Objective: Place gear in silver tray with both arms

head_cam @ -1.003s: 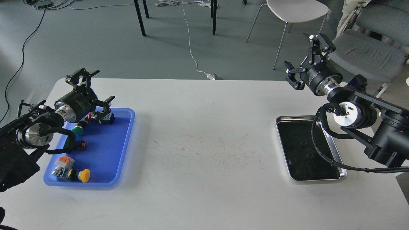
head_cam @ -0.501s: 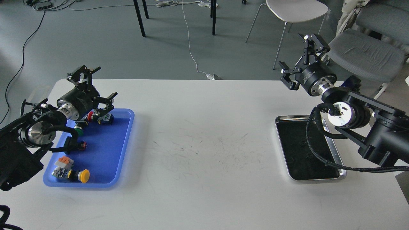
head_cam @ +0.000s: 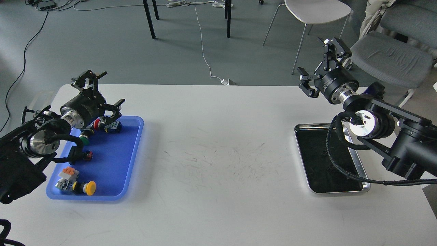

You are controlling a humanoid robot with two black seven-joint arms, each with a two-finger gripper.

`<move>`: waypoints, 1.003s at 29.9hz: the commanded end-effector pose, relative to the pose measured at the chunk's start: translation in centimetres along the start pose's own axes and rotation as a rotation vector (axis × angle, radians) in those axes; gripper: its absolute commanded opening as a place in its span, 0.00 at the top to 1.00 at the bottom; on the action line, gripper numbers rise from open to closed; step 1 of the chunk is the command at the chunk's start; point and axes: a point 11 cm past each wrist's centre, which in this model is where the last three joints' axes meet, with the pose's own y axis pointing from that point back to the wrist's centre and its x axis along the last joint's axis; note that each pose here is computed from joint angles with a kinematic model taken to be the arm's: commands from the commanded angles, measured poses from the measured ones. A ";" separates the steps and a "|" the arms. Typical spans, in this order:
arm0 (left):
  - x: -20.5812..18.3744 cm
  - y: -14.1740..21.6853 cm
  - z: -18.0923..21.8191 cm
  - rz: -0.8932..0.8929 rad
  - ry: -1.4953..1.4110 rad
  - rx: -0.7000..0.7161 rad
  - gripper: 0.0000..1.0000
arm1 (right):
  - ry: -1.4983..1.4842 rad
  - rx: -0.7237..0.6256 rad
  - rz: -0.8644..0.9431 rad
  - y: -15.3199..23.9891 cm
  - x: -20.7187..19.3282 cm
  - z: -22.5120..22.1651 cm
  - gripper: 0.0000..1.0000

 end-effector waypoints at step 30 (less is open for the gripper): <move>-4.6 -2.2 6.5 -0.107 -0.048 -0.114 0.00 | -0.012 0.001 -0.005 -0.1 -0.3 0.2 0.01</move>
